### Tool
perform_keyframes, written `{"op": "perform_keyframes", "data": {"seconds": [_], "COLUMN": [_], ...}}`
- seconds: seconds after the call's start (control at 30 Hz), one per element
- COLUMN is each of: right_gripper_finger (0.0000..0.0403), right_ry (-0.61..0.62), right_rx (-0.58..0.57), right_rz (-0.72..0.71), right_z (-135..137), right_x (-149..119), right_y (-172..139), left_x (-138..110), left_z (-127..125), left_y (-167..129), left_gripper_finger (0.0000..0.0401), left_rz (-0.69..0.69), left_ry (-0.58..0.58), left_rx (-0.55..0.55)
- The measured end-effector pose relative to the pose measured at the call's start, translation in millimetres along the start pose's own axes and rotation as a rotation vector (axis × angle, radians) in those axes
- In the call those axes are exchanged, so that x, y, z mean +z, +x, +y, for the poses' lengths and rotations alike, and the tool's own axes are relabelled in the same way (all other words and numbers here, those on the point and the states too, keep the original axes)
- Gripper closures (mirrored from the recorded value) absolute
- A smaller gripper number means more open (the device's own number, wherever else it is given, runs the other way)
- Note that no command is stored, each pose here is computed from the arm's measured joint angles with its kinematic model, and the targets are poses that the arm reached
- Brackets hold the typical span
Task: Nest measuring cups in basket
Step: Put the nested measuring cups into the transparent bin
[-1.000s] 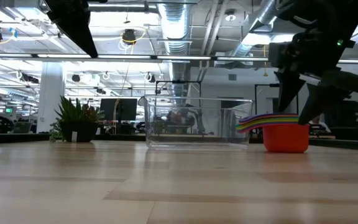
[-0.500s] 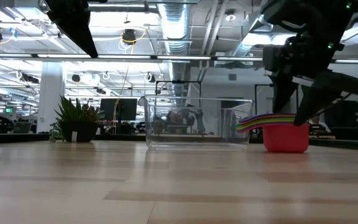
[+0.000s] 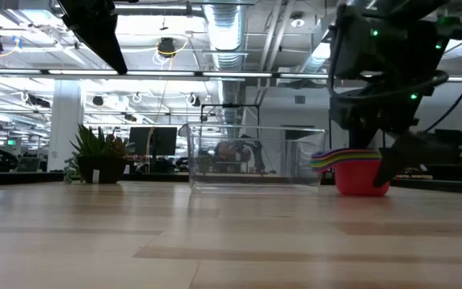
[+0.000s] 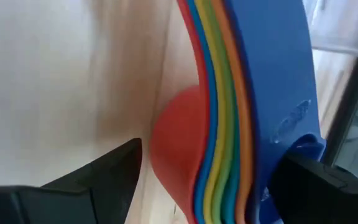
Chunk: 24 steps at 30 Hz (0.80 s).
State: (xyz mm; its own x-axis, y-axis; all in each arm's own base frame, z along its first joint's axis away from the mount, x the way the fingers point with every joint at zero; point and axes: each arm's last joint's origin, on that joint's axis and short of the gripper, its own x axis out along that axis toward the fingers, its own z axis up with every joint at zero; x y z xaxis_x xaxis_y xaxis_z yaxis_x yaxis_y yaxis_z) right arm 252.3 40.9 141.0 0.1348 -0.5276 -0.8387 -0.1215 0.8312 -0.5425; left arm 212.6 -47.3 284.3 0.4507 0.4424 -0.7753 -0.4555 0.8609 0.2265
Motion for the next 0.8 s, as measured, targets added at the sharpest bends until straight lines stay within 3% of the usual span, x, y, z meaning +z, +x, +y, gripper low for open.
{"op": "perform_keyframes", "data": {"seconds": [0.33,0.53,0.8], "right_gripper_finger": [0.0076,0.011,0.0165], "right_ry": [0.042,0.157,0.196], "right_rx": [-0.006,0.014,0.003], "right_rz": [-0.002,-0.022,-0.022], "right_z": [1.7,-0.4,-0.8], "right_x": [10.6,10.7,10.4], "right_y": [2.8,-1.2,-1.4], "left_x": [-0.1,-0.1,-0.6], "left_z": [0.0,-0.1,-0.8], "left_y": [0.0,0.0,-0.1], "left_gripper_finger": [0.0401,0.0401,0.0401], "left_rz": [0.0,0.002,0.018], "left_ry": [0.001,0.001,-0.004], "left_rx": [0.0,-0.003,-0.027]}}
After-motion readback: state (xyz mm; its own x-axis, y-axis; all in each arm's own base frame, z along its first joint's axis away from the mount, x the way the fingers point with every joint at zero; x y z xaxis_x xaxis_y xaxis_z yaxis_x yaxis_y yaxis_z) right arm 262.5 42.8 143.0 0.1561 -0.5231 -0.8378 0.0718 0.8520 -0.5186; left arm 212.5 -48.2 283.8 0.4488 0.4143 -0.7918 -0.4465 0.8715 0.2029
